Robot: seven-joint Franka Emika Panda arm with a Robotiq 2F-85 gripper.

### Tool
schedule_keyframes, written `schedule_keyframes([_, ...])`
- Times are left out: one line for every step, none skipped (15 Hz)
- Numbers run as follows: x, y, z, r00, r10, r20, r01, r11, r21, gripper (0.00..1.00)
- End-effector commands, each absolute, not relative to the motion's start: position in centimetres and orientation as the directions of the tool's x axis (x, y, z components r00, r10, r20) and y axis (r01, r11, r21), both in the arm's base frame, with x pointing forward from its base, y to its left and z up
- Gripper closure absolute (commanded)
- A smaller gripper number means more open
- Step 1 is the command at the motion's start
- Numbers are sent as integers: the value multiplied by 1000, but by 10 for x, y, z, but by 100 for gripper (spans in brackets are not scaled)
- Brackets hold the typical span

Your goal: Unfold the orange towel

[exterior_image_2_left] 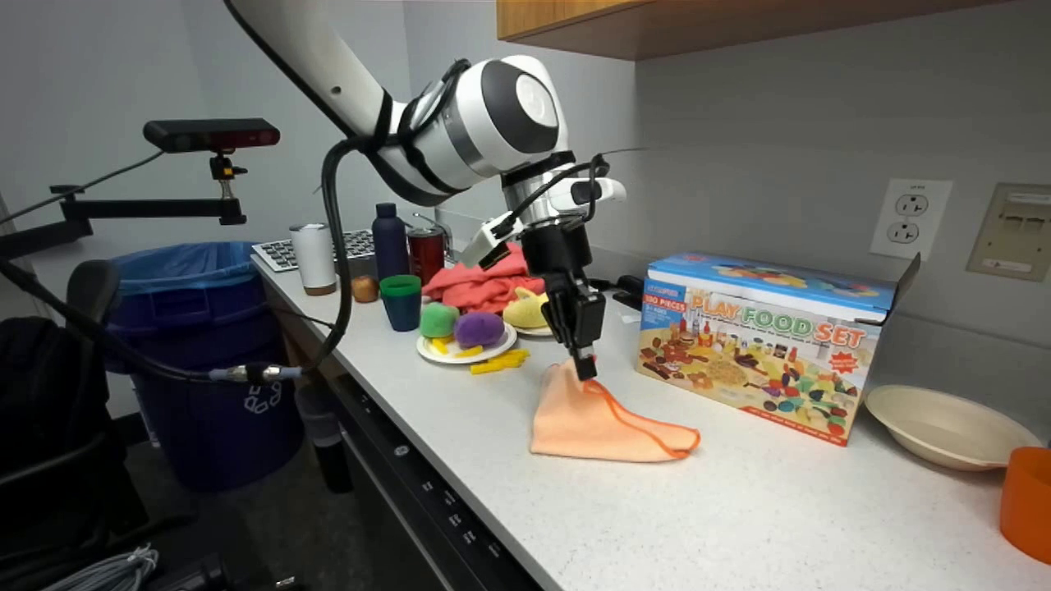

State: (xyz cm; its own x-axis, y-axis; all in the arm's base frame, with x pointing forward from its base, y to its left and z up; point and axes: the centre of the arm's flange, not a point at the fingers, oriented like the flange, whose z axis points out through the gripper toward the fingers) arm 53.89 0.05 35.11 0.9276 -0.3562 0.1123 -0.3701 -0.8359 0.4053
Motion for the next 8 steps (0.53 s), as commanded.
schedule_keyframes([492, -7, 349, 883, -444, 154, -458, -741, 492, 99])
schedule_keyframes([483, -6, 346, 868, -465, 173, -481, -706, 519, 99])
schedule_keyframes([476, -7, 343, 852, -484, 198, -505, -664, 551, 99])
schedule_keyframes([471, -9, 340, 839, -500, 216, -523, -630, 574, 99])
schedule_keyframes([466, -12, 337, 822, -515, 241, -544, -587, 600, 99])
schedule_keyframes([463, -13, 334, 809, -526, 263, -559, -551, 620, 99])
schedule_keyframes([460, -15, 332, 798, -535, 278, -569, -516, 641, 99])
schedule_keyframes([458, -17, 330, 787, -542, 296, -578, -478, 661, 99])
